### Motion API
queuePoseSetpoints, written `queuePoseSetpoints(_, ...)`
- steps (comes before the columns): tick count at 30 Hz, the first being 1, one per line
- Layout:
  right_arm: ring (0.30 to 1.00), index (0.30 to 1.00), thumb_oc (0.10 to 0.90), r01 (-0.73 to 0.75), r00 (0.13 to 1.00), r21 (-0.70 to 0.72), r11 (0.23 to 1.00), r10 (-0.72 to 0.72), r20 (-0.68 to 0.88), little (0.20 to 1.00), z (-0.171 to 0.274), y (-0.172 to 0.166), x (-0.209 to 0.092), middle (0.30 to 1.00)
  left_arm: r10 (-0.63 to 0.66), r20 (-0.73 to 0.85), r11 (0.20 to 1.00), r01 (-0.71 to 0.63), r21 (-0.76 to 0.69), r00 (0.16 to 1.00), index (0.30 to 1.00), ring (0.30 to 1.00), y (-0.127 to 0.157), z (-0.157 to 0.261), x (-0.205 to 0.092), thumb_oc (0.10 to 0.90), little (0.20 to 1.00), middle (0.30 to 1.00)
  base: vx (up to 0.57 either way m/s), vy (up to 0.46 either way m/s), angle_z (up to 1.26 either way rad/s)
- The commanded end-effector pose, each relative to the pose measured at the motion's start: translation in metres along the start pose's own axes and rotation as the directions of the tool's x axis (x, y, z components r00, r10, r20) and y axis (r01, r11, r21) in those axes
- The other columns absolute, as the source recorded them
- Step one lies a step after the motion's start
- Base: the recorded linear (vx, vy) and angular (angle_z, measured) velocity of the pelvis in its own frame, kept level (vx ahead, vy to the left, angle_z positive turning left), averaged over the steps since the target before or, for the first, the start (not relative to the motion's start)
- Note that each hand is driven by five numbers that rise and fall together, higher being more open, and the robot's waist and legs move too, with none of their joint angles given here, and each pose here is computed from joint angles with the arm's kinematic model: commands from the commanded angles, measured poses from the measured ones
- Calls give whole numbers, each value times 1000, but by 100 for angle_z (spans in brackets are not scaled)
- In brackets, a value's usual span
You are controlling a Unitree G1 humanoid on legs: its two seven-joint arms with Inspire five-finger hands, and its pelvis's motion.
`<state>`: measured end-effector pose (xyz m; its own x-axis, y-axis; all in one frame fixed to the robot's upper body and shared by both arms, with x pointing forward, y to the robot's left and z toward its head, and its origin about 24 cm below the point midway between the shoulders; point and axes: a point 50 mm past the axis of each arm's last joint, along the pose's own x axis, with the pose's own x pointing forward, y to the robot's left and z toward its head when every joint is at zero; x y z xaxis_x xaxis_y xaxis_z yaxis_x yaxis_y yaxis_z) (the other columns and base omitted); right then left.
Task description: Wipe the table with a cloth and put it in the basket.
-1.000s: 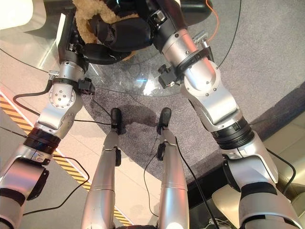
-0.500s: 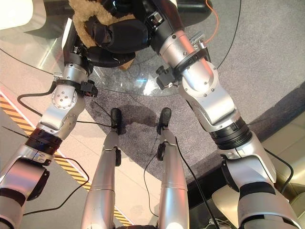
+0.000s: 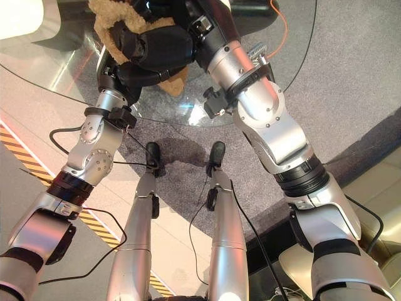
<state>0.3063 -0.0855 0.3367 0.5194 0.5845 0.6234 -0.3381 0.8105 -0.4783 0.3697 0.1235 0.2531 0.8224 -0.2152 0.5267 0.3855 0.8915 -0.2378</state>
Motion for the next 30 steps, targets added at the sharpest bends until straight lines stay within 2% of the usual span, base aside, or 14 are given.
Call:
queuePoseSetpoints(1,300,300,100,-145,859,15,989,118,499,200,108,25,14,300,-150,217,982,171,-81,965,300,300,-34,39,6,100,200,300,0,0,0)
queuePoseSetpoints(21,300,300,100,-125,886,56,991,86,456,200,96,21,12,300,-138,221,978,167,-121,965,300,300,-32,38,2,100,200,300,0,1,0)
queuePoseSetpoints(22,338,338,144,-124,887,59,990,84,454,244,95,21,12,338,-137,222,978,167,-122,965,300,300,-32,38,2,100,200,300,0,0,0)
queuePoseSetpoints(24,721,721,591,-114,889,66,991,72,452,691,95,20,13,721,-137,224,979,167,-121,965,300,300,-32,38,2,100,200,300,0,0,0)
queuePoseSetpoints(25,858,858,751,-110,890,68,992,68,451,851,94,20,13,858,-136,226,979,167,-121,965,300,300,-33,38,2,100,200,300,0,0,0)
queuePoseSetpoints(26,900,900,800,-109,891,67,992,67,449,900,94,20,13,900,-136,227,979,166,-119,964,300,300,-33,39,2,100,200,300,0,0,0)
queuePoseSetpoints(30,900,900,800,-104,894,79,991,59,444,900,92,19,13,900,-134,229,979,164,-120,964,300,300,-31,40,3,100,200,300,0,0,0)
